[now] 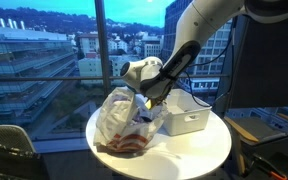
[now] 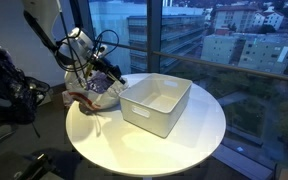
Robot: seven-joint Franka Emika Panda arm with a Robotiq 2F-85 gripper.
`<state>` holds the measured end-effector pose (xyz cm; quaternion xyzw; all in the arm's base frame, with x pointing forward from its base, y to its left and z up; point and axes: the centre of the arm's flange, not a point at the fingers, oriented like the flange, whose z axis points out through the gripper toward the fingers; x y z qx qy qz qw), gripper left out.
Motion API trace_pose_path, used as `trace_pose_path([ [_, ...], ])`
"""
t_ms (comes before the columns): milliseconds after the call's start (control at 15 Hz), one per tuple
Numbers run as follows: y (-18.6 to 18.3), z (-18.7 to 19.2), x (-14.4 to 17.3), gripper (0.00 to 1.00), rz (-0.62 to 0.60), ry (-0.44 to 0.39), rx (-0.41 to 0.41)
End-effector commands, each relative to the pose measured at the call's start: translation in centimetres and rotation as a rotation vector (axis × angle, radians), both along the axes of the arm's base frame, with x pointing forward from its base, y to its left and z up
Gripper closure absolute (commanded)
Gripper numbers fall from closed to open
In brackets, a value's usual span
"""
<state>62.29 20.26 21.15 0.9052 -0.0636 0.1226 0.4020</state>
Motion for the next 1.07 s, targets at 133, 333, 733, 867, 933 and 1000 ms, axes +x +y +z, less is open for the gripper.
trace_pose_path([
  [133,1.0,3.9,1.8,0.97,0.087,-0.238,-0.132],
  [333,1.7,6.3,2.8,0.98,0.138,-0.361,-0.209],
  [733,3.6,13.3,3.3,0.97,0.166,-0.637,-0.302],
  [867,4.4,15.7,2.9,0.98,0.168,-0.728,-0.319],
  [933,4.6,16.7,2.8,0.98,0.162,-0.761,-0.311],
  [1000,4.8,17.3,2.7,0.97,0.161,-0.783,-0.309],
])
